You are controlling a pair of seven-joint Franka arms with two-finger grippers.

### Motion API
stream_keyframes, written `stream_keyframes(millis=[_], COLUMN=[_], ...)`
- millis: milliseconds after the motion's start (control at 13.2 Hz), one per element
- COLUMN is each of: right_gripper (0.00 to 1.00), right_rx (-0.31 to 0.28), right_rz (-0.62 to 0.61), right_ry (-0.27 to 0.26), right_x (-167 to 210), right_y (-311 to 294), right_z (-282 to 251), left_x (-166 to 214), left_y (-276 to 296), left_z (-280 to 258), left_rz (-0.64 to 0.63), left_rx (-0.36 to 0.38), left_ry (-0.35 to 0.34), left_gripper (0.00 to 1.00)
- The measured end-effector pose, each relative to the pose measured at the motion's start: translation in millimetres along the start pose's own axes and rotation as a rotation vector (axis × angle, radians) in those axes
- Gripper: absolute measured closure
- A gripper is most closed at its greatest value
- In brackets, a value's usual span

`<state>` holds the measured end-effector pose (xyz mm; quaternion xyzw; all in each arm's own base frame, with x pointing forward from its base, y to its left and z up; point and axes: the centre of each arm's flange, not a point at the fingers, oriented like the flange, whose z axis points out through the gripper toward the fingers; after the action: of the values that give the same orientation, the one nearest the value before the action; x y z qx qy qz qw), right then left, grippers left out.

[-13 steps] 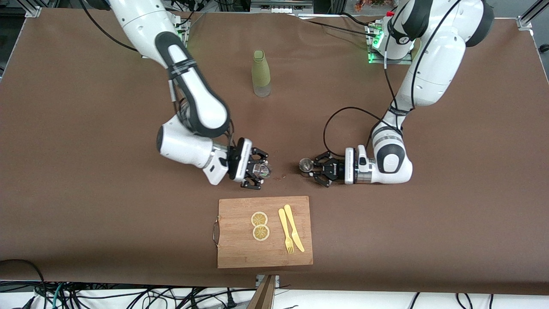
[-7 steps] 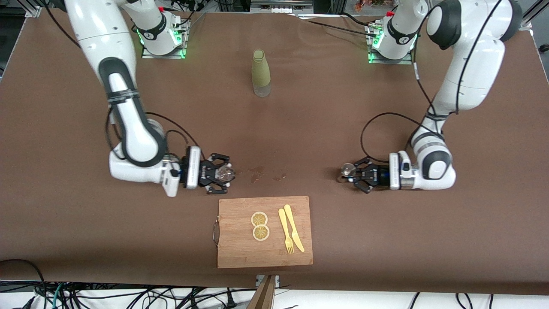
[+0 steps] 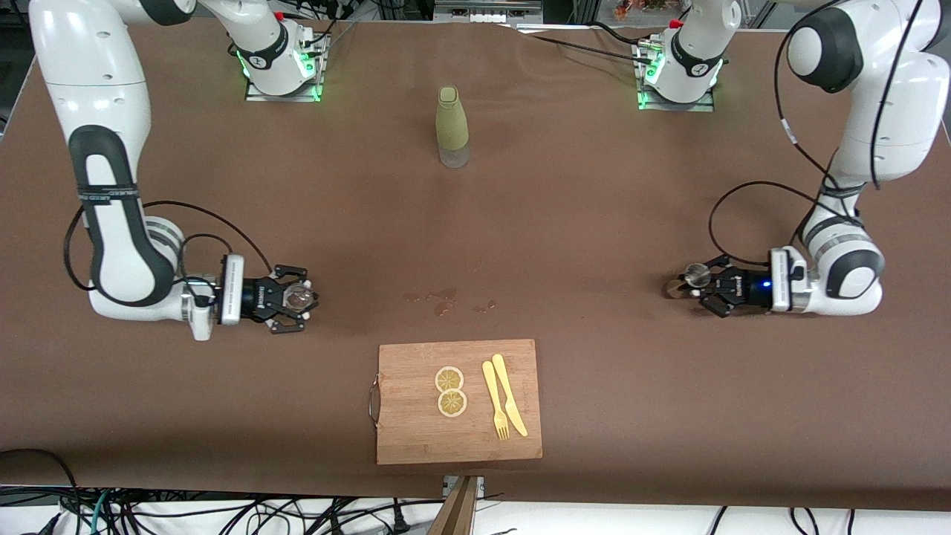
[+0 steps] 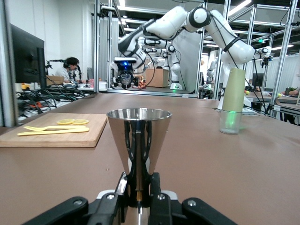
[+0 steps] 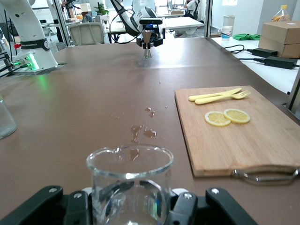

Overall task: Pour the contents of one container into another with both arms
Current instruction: 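Lower the glass with the right gripper while the left gripper lowers the jigger, then open the right gripper off the glass while the left gripper releases the jigger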

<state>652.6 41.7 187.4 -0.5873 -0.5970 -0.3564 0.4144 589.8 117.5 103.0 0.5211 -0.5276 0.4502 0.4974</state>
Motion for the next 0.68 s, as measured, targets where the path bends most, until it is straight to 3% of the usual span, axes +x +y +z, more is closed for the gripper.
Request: stream_keyframes(millis=[304, 684], right_gripper=[0.87, 0.87], right_rx=[0.000, -0.057], right_rz=[0.001, 0.079], right_ry=[0.072, 0.098], right_x=[-67, -132], right_y=[-32, -57], right_z=[-33, -77], left_x=[-10, -35], left_y=[28, 51], left_z=[-54, -66], left_rz=[0.054, 0.067], left_rx=[0.034, 0.017], left_ry=[0.007, 0.019], left_gripper=[0.79, 0.79])
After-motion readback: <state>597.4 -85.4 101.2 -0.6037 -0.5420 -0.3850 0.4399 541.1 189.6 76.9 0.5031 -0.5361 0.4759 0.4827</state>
